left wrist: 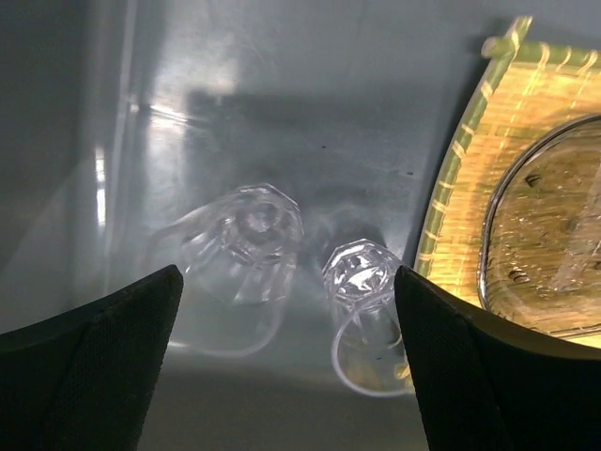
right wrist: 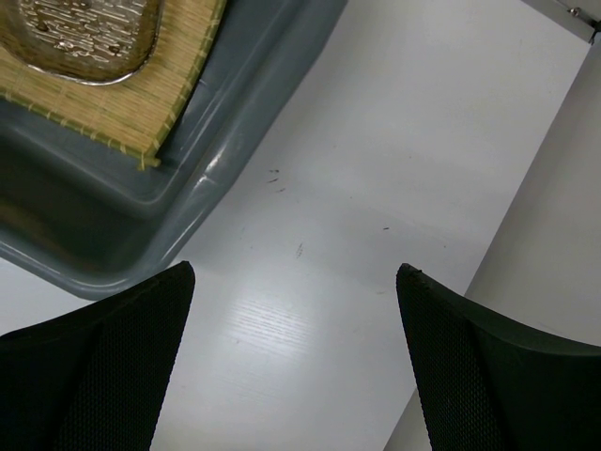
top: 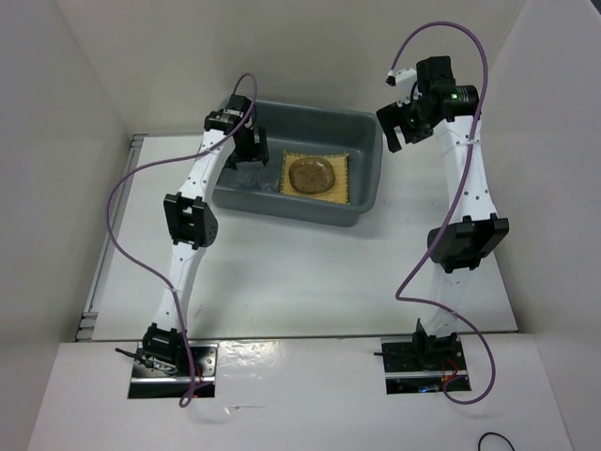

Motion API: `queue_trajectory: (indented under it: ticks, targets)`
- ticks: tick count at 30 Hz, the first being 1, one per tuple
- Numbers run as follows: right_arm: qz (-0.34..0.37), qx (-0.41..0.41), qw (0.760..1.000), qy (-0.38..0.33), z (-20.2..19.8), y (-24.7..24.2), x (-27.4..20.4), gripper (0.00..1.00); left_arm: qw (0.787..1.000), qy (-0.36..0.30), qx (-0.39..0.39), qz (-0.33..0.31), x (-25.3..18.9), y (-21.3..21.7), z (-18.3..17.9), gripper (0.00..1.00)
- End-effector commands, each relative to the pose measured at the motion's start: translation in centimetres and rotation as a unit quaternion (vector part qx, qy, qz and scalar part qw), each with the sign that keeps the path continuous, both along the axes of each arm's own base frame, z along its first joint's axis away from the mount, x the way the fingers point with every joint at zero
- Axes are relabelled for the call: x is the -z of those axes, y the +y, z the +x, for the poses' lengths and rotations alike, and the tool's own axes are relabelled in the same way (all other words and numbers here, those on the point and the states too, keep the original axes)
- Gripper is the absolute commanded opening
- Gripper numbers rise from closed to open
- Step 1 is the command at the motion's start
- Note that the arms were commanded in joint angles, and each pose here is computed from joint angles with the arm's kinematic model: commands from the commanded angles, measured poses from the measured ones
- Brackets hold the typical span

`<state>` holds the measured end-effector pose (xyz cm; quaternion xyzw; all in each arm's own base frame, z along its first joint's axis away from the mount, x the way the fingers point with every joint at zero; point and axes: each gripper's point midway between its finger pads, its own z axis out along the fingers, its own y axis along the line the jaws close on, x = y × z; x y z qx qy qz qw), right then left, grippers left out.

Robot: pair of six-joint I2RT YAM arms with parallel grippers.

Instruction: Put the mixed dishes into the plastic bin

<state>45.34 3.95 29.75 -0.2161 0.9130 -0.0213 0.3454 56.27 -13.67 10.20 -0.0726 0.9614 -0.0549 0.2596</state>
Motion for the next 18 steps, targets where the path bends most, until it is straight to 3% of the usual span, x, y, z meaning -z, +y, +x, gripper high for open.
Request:
queue_trajectory:
  ticks: [1,6,10,13,18]
  targets:
    - [0.008,-0.014,1.000,-0.026,-0.3,1.0,-2.0,0.92,0.997,-0.076,-0.011,0.013,-7.3,1.1,0.3,1.00]
    - [0.003,0.001,0.999,-0.047,-0.4,0.5,-3.4,0.92,0.986,-0.165,-0.025,-0.008,-15.1,1.8,0.4,1.00]
    - [-0.010,0.026,0.995,-0.091,0.2,-0.5,-6.1,0.93,0.955,-0.292,-0.040,-0.036,-25.9,2.4,-1.1,1.00]
    - [-0.010,0.033,0.995,-0.091,0.0,-0.7,-6.2,0.94,0.948,-0.311,-0.062,-0.027,-28.3,3.6,-2.4,1.00]
    - [-0.016,0.043,0.996,-0.073,-4.1,-1.5,-6.3,0.96,0.956,-0.261,-0.130,0.030,-26.6,6.1,-5.2,1.00]
